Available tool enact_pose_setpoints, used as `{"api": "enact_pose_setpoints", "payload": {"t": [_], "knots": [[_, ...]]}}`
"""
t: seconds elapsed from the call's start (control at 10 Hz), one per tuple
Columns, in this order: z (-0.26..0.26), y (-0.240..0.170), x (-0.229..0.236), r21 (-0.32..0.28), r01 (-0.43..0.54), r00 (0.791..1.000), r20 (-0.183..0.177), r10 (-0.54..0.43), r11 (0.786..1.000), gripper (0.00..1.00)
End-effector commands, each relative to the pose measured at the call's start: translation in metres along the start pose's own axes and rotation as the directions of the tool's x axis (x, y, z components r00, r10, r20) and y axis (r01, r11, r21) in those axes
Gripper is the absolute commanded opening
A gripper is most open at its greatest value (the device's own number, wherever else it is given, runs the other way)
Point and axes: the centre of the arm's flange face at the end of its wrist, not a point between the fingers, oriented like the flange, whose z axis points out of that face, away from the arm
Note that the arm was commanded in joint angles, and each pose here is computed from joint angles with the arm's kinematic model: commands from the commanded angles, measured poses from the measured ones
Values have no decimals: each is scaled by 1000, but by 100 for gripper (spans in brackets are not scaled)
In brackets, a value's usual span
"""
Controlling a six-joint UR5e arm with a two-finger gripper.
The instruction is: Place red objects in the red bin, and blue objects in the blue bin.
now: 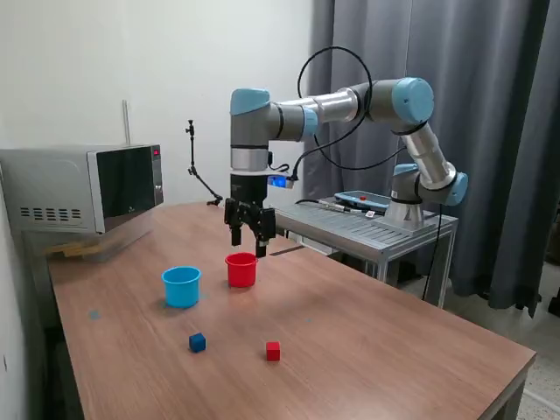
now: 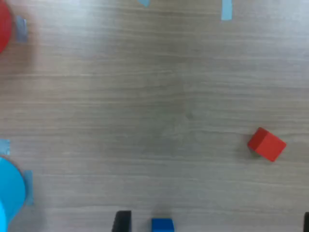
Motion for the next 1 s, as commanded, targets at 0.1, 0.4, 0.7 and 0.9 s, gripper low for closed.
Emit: {"api": "enact_pose_setpoints", "payload": {"t": [0.1, 0.4, 0.7, 0.9], "knots": [[-38, -14, 1, -32, 2, 1000, 8, -2, 999, 100], [-47, -10, 1, -61, 2, 1000, 7, -1, 998, 100], [-49, 1, -7, -145, -6, 1000, 8, 7, 989, 100], [-44, 11, -8, -163, -10, 1000, 9, 11, 987, 100]]}}
